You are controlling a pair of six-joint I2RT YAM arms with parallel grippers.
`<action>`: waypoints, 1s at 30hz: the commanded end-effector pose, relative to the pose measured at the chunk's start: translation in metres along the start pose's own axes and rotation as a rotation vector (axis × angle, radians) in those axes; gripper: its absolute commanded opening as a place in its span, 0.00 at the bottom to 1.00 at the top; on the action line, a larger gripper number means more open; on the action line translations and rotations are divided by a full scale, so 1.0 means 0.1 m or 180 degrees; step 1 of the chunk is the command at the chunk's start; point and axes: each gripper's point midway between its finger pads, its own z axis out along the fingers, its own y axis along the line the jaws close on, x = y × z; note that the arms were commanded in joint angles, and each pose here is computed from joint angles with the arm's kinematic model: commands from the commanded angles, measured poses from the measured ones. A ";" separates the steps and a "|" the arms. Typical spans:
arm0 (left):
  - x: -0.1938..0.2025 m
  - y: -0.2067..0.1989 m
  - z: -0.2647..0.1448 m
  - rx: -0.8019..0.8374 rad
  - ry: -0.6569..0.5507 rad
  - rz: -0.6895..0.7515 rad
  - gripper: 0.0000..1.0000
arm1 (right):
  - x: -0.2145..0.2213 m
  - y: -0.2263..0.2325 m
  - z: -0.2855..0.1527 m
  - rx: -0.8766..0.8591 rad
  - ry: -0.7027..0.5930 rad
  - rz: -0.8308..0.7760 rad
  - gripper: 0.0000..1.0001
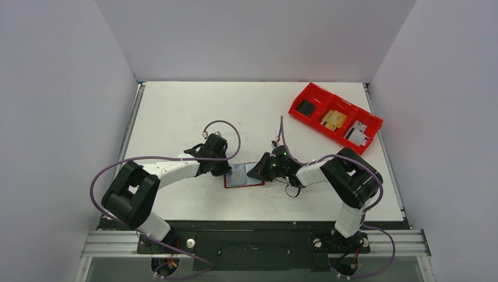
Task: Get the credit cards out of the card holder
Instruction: Remove the credit card from the card holder.
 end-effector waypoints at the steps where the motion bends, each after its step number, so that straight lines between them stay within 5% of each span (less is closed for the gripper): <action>1: 0.30 0.53 0.06 -0.0580 0.0283 0.0083 0.00 | -0.10 0.16 -0.05 -0.0204 -0.0126 -0.0125 0.05; 4: 0.31 0.52 0.08 -0.0573 0.0295 0.0084 0.00 | -0.07 0.23 -0.02 -0.0351 -0.0069 -0.0065 0.17; 8: 0.32 0.51 0.08 -0.0564 0.0312 0.0082 0.00 | -0.07 0.30 0.02 -0.0512 -0.0044 0.0043 0.20; 30: 0.35 0.50 0.10 -0.0580 0.0344 0.0070 0.00 | -0.04 0.25 0.11 -0.0563 0.0006 0.0170 0.08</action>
